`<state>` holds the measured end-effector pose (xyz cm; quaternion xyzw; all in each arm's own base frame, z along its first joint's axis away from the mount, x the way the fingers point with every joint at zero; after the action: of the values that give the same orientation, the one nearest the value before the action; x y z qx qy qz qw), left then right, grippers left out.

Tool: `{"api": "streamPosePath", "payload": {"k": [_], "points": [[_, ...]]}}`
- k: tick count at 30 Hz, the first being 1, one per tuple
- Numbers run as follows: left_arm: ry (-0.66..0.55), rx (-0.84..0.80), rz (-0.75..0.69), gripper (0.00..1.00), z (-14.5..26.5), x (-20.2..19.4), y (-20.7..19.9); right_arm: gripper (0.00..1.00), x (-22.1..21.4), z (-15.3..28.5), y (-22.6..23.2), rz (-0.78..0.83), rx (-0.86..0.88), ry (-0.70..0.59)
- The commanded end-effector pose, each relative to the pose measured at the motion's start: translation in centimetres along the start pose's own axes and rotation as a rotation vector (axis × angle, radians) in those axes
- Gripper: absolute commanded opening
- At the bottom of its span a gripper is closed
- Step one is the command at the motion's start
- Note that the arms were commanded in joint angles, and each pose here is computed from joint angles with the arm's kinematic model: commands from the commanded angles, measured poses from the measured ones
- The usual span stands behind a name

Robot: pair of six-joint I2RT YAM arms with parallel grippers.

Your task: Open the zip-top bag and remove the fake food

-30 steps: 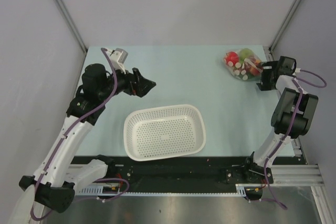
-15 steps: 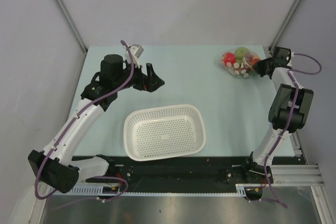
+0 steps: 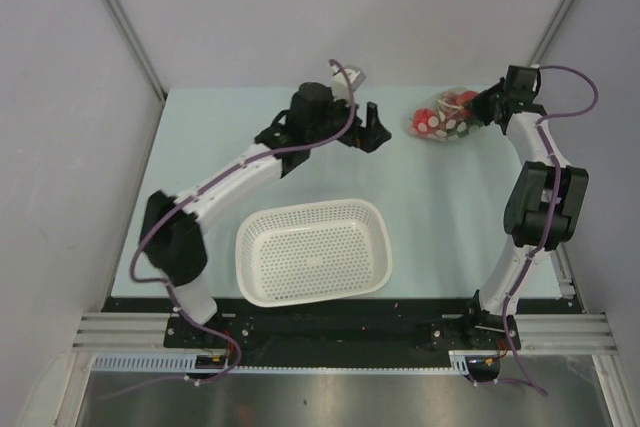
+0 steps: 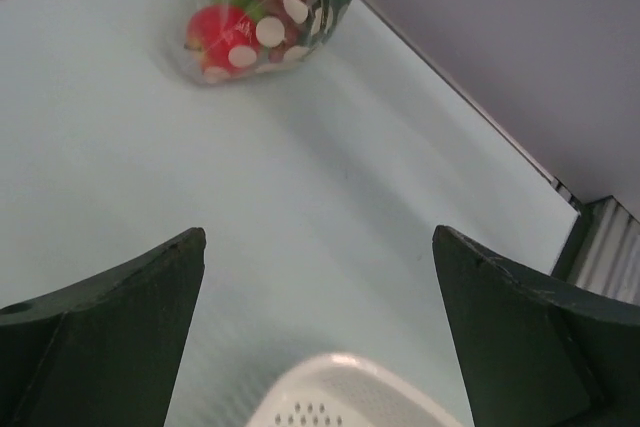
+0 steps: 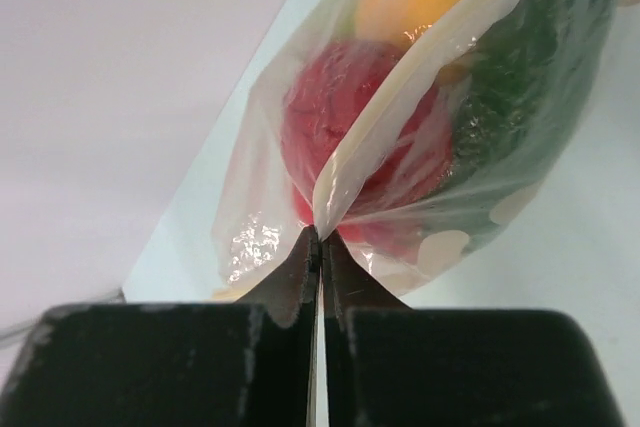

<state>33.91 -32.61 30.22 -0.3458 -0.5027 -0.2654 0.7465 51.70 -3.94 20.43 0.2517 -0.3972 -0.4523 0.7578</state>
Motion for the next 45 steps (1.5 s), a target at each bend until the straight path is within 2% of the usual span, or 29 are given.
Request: {"api": "streamPosePath", "payload": {"k": [1, 2, 3, 4, 5, 6, 7, 8, 9, 11, 16, 19, 23, 26, 29, 31, 33, 36, 38, 42, 45], "points": [[-0.104, 0.021, -0.077, 0.98, -8.0, 2.7, 1.6, 0.0, -1.4, 2.3, 5.3, 0.07, 0.157, 0.059], [-0.085, 0.018, -0.074, 0.98, -9.7, 1.9, 1.8, 0.0, -1.8, 2.4, 5.4, 0.077, 0.163, 0.076], [-0.141, -0.002, -0.085, 0.97, -10.6, 4.4, 1.2, 0.0, -2.5, 2.6, 5.4, 0.083, 0.169, 0.105], [-0.069, 0.004, -0.045, 0.96, -13.2, 1.5, 2.3, 0.0, -3.0, 2.6, 5.3, 0.088, 0.161, 0.119], [-0.055, -0.004, -0.027, 0.96, -14.1, 1.4, 2.3, 0.0, -3.7, 2.8, 5.6, 0.1, 0.165, 0.135], [-0.108, -0.017, -0.025, 0.96, -14.4, 3.8, 1.8, 0.0, -4.2, 3.2, 5.8, 0.117, 0.179, 0.155], [-0.105, -0.008, 0.021, 0.96, -15.3, 3.6, 2.1, 0.0, -4.8, 3.3, 5.6, 0.123, 0.178, 0.172], [-0.051, 0.007, 0.065, 0.96, -16.8, 1.6, 2.8, 0.0, -5.4, 3.5, 5.7, 0.129, 0.181, 0.182], [-0.084, -0.005, 0.083, 0.96, -17.0, 3.0, 2.4, 0.0, -5.7, 3.6, 5.8, 0.13, 0.192, 0.193], [-0.094, -0.005, 0.156, 0.97, -17.9, 2.6, 2.5, 0.01, -6.6, 4.1, 5.6, 0.118, 0.201, 0.214], [-0.17, -0.016, 0.34, 0.98, -19.1, 2.5, 2.5, 0.03, -8.2, 4.8, 6.1, 0.106, 0.215, 0.252], [-0.174, -0.022, 0.429, 0.95, -19.8, 2.0, 2.6, 0.04, -9.0, 5.4, 6.4, 0.091, 0.224, 0.256], [-0.152, -0.03, 0.509, 0.83, -20.3, 1.2, 2.6, 0.05, -9.5, 5.8, 6.5, 0.043, 0.229, 0.256], [-0.074, -0.003, 0.568, 0.83, -20.0, -0.4, 2.9, 0.05, -9.7, 5.6, 6.2, 0.015, 0.218, 0.249], [-0.031, 0.012, 0.54, 0.9, -19.0, -1.1, 2.7, 0.06, -9.6, 5.5, 5.8, -0.02, 0.208, 0.247], [-0.055, -0.012, 0.447, 0.91, -18.2, -0.3, 2.2, 0.07, -9.9, 5.5, 5.8, -0.041, 0.216, 0.261], [-0.011, -0.046, 0.416, 0.9, -18.1, -1.6, 2.0, 0.09, -10.0, 5.5, 6.1, -0.069, 0.227, 0.269], [0.049, -0.077, 0.505, 0.88, -18.4, -2.3, 2.6, 0.12, -10.0, 5.6, 6.3, -0.107, 0.237, 0.289], [0.08, -0.099, 0.574, 0.79, -18.1, -2.8, 3.1, 0.17, -9.9, 5.6, 6.6, -0.128, 0.244, 0.294], [0.054, -0.118, 0.672, 0.65, -17.4, -2.2, 3.6, 0.18, -10.1, 5.2, 7.0, -0.2, 0.257, 0.327], [0.045, -0.126, 0.699, 0.43, -17.8, -1.8, 4.5, 0.18, -10.0, 5.3, 7.2, -0.226, 0.26, 0.322]]}}
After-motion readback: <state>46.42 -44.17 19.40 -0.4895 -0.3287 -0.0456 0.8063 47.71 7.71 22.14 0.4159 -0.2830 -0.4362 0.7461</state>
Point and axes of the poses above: each gripper's point midway between its finger pads, its own z axis back along the fingers, its own y axis along the line the jaws close on, x = y × z, the point moved 4 cm from there along z, back along the fingers, and after that the axes turned 6 degrees about -z, right-handed, at the moved point
